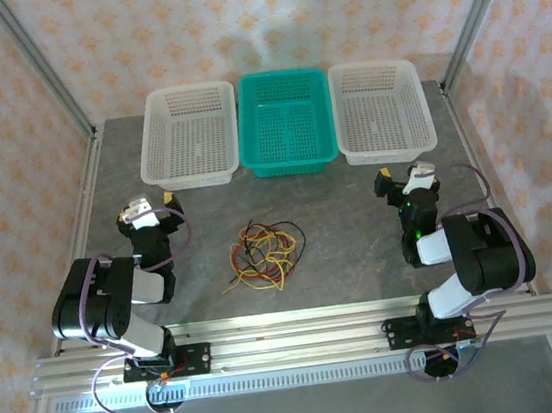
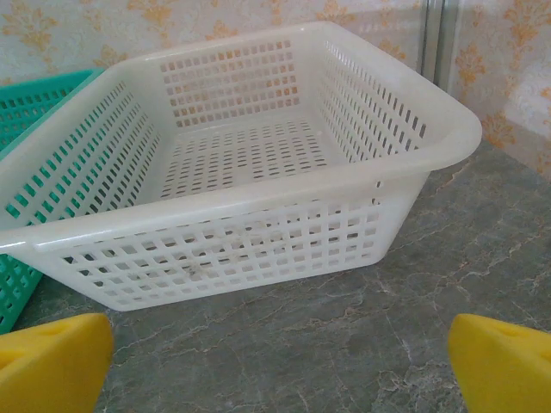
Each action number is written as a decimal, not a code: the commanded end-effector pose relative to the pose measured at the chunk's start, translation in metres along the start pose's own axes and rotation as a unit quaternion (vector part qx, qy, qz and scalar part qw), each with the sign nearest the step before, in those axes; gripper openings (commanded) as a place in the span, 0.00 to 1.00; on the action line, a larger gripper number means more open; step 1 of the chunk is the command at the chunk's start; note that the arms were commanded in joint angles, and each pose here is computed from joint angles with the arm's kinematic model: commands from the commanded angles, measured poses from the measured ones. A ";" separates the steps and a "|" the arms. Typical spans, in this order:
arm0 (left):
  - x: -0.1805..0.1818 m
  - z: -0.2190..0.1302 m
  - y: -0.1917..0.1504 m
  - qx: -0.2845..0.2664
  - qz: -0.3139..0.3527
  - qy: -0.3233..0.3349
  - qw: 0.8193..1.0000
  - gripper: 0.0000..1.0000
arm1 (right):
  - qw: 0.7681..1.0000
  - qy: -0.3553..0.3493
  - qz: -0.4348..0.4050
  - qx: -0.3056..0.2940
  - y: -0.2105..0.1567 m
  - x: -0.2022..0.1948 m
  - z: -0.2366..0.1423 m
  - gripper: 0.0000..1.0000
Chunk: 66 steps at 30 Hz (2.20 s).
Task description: Untangle the cables
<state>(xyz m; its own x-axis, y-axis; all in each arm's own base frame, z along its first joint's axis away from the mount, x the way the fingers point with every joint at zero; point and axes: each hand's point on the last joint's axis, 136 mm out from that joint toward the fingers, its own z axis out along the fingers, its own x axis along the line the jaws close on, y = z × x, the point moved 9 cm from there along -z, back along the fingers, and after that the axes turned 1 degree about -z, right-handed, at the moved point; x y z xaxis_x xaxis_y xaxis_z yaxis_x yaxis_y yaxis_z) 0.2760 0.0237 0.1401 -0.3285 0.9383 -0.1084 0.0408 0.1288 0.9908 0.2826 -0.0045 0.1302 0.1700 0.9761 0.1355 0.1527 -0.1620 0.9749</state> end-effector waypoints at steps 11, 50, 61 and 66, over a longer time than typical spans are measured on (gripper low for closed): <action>-0.003 0.002 0.002 -0.004 0.009 -0.006 1.000 0.99 | 1.000 0.004 -0.002 -0.017 0.007 0.001 0.003 1.00; -0.036 -0.038 0.084 0.024 -0.091 -0.017 0.995 1.00 | 0.990 0.141 -0.010 0.028 0.060 0.054 -0.055 1.00; -0.043 -0.035 0.093 0.184 -0.128 0.025 0.974 1.00 | 0.980 0.016 0.165 0.114 0.081 0.041 -0.060 1.00; -0.053 -0.042 0.087 0.242 -0.130 -0.027 0.961 0.99 | 0.970 0.014 0.177 0.167 0.077 0.046 -0.055 1.00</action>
<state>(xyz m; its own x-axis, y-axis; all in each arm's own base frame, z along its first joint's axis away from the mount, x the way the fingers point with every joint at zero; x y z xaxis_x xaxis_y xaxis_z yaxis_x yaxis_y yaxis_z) 0.2634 -0.0190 0.2425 -0.3722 0.8591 -0.3512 0.2777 0.4641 0.8411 0.2512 0.0371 0.2309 0.1514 0.8838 0.4428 0.3255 -0.4675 0.8219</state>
